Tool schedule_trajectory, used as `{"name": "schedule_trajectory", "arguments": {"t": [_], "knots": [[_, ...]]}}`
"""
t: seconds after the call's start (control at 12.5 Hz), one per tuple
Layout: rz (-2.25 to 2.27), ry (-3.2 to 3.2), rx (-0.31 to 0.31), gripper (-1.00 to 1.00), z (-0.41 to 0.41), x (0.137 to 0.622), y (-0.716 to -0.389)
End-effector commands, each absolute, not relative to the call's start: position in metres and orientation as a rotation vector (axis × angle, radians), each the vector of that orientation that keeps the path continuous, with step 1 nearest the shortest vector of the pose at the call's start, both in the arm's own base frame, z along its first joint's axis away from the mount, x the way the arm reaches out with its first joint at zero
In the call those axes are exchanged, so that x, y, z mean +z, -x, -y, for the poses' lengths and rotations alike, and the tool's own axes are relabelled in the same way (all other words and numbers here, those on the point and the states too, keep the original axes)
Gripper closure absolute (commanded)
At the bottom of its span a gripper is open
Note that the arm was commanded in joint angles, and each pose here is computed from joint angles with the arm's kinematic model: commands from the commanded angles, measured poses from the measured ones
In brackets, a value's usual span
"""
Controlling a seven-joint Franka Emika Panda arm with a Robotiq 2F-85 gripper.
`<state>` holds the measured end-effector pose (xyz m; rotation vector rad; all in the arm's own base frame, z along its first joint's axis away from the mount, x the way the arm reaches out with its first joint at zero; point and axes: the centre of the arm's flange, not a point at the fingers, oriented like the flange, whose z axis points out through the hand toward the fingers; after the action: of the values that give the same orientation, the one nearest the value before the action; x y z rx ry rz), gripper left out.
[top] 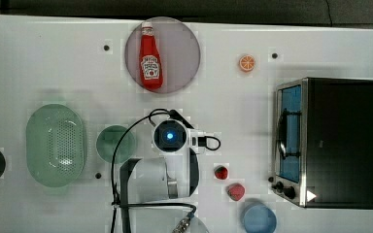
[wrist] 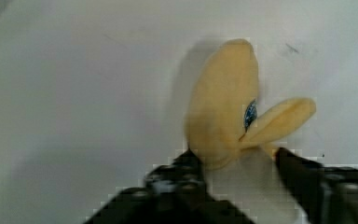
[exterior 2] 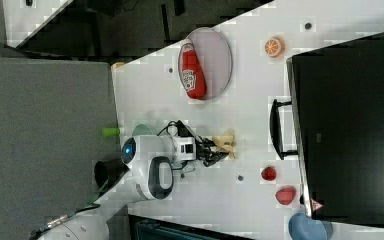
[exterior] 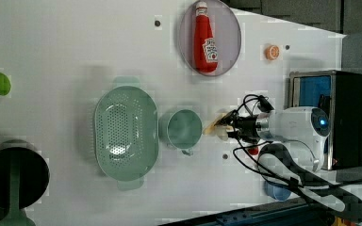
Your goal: Pick banana from table and place on oven.
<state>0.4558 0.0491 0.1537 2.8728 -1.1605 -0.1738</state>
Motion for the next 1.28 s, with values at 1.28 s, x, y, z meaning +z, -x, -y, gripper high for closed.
{"name": "schedule_trajectory", "arguments": {"t": [1.28], "knots": [[1.412, -2.801, 0.027, 0.51, 0.020, 0.523, -0.481]]}}
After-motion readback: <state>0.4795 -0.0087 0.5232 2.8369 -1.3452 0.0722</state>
